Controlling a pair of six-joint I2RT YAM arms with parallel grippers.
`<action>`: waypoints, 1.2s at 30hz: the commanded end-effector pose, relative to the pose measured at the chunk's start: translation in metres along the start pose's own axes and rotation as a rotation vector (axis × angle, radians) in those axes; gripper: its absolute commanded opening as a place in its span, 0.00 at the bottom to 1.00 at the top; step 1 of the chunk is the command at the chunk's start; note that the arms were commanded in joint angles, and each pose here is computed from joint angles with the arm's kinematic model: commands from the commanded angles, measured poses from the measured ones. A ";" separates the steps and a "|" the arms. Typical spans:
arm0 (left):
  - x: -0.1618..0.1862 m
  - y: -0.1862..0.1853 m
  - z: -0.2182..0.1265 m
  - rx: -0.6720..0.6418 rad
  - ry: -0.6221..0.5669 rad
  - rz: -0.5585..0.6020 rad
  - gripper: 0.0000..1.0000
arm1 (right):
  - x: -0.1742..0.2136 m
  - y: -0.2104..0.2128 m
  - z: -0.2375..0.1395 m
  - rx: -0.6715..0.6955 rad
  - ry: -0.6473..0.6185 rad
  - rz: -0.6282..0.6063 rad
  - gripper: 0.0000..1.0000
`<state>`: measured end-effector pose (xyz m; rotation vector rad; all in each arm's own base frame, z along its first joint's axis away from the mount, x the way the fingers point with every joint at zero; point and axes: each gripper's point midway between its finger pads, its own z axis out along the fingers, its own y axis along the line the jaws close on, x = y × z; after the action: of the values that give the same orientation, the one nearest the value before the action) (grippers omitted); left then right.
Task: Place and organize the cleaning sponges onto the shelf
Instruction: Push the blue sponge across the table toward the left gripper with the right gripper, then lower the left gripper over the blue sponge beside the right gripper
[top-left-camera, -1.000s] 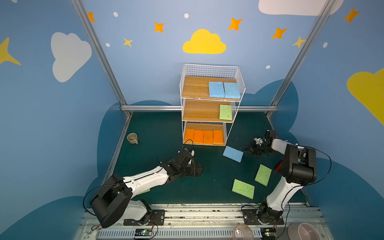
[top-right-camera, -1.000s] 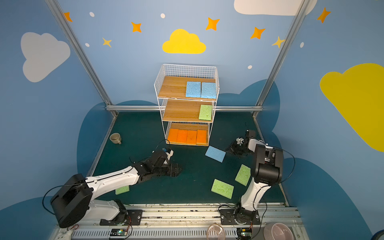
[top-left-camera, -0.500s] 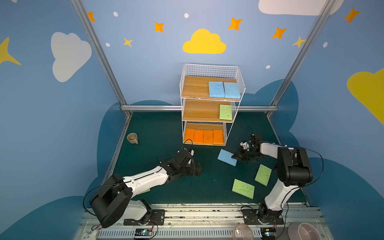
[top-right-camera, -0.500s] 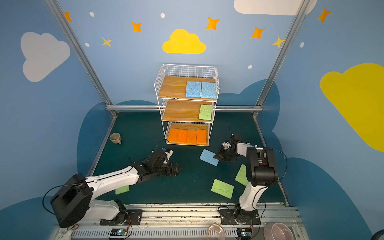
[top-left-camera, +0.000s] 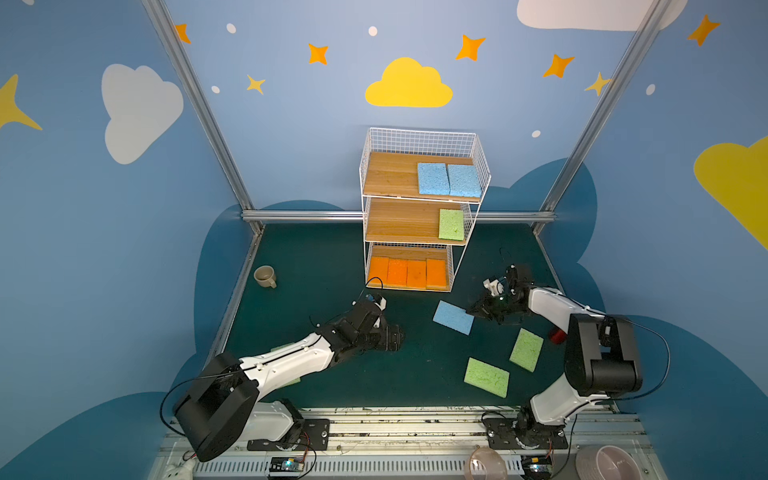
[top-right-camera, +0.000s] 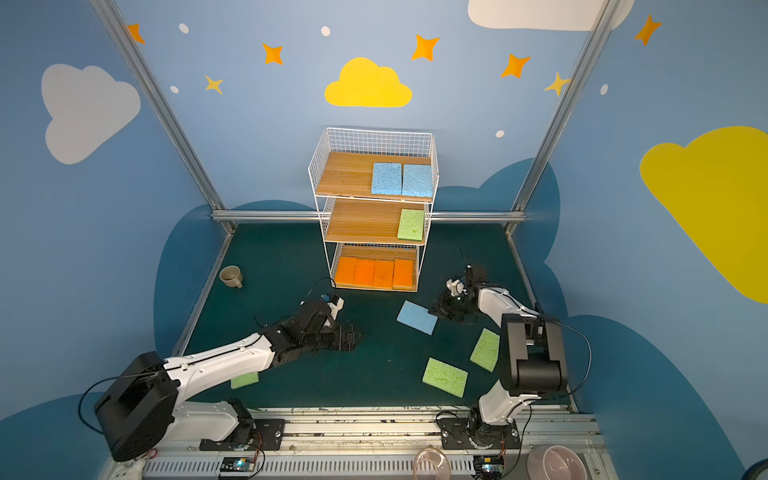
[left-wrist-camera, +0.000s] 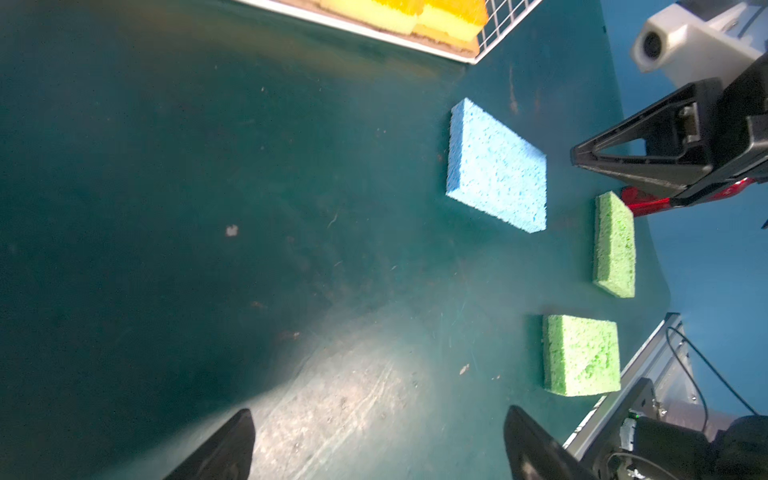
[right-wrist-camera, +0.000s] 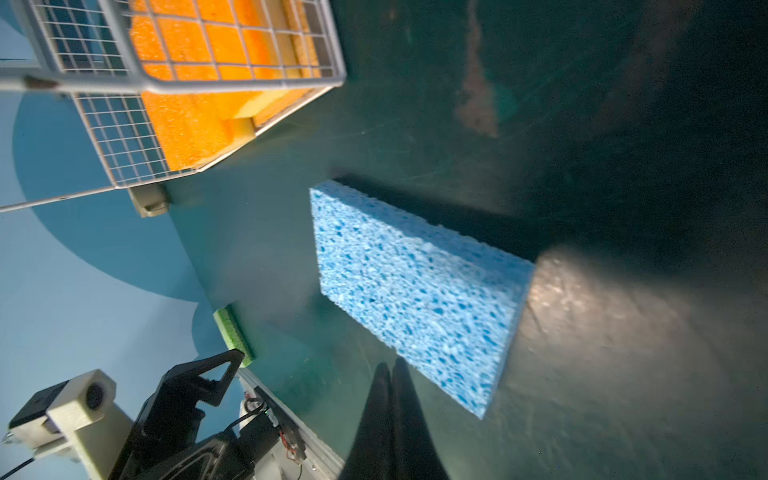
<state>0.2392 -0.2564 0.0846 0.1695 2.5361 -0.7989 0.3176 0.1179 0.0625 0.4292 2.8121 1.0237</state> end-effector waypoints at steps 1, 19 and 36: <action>-0.001 0.006 -0.004 -0.012 -0.017 0.002 0.92 | 0.012 -0.025 0.012 0.091 0.042 0.008 0.00; 0.000 0.023 -0.011 -0.026 -0.022 -0.032 0.81 | 0.109 0.060 0.106 -0.037 0.205 -0.122 0.00; 0.042 0.034 0.000 0.021 0.065 -0.059 0.03 | 0.091 0.111 0.055 -0.131 0.086 -0.216 0.21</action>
<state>0.2146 -0.2219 0.0475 0.1243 2.6109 -0.7984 0.2638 0.2691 0.0851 0.0549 2.7699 1.2088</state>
